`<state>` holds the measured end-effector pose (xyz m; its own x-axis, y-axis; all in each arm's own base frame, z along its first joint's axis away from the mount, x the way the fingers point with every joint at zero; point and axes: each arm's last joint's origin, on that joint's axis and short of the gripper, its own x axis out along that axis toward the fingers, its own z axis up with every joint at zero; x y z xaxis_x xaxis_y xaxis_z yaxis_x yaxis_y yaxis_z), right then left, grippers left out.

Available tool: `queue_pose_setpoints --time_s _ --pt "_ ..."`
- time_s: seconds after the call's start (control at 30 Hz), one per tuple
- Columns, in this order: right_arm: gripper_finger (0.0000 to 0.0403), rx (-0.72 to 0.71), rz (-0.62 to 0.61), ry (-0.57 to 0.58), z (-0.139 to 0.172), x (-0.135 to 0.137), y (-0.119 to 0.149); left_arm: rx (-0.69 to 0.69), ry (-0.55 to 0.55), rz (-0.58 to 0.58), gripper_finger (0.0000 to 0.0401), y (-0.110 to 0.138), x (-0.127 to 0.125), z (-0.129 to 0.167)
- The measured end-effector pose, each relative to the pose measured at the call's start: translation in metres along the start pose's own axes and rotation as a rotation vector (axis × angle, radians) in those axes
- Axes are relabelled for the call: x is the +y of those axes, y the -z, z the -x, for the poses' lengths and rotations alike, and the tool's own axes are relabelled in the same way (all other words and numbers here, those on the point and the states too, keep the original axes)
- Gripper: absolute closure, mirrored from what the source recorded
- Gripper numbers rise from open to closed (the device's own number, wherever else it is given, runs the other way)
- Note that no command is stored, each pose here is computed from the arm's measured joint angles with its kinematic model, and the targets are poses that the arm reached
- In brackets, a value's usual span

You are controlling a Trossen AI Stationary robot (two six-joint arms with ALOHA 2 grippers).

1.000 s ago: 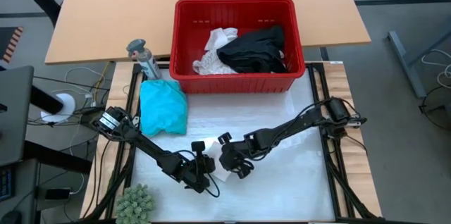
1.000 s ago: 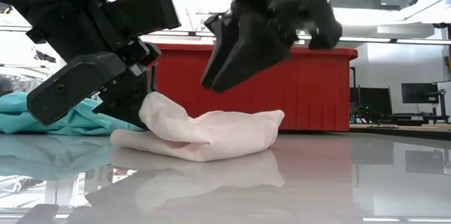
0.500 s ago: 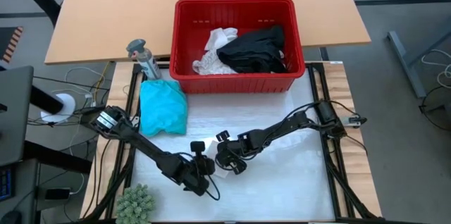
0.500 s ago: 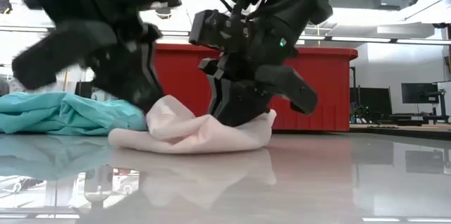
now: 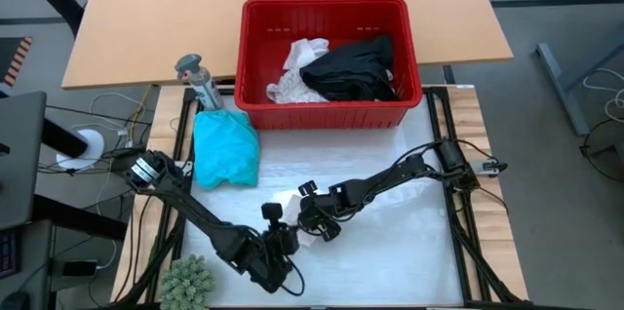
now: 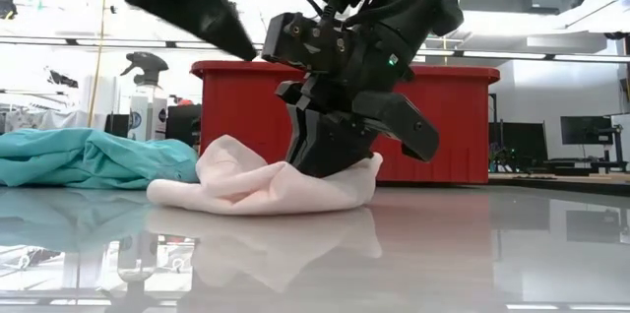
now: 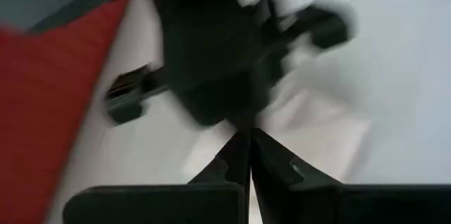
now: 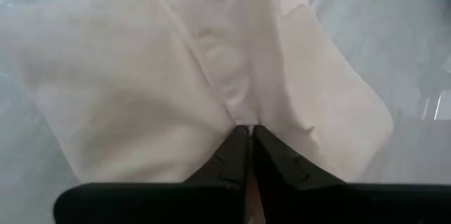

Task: Fold laundry
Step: Fold the white underwear

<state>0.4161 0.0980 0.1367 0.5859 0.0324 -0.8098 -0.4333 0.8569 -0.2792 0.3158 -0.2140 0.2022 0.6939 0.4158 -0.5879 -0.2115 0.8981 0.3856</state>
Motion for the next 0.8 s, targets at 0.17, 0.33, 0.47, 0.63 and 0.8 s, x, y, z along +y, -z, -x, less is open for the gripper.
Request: queue_pose_setpoints --time_s 0.17,0.33,0.47,0.63,0.8 --pt "0.0353 -0.014 0.001 0.005 -0.001 -0.001 -0.001 -0.097 0.05 0.128 0.0401 0.015 -0.013 -0.005" --pt "0.0353 -0.015 0.001 0.005 -0.001 -0.001 -0.001 -0.142 0.094 0.26 0.0401 0.047 -0.015 -0.023" --pt "0.0353 -0.015 -0.001 0.005 -0.001 -0.001 -0.001 -0.136 0.07 0.318 0.0401 0.07 -0.007 -0.035" --pt "0.0353 -0.018 0.002 0.006 0.0 0.001 -0.002 -0.101 0.019 0.356 0.0401 0.091 0.003 -0.046" --pt "0.0353 0.011 0.005 0.058 0.002 0.0 -0.001 -0.07 0.048 0.363 0.0401 0.094 0.005 -0.049"
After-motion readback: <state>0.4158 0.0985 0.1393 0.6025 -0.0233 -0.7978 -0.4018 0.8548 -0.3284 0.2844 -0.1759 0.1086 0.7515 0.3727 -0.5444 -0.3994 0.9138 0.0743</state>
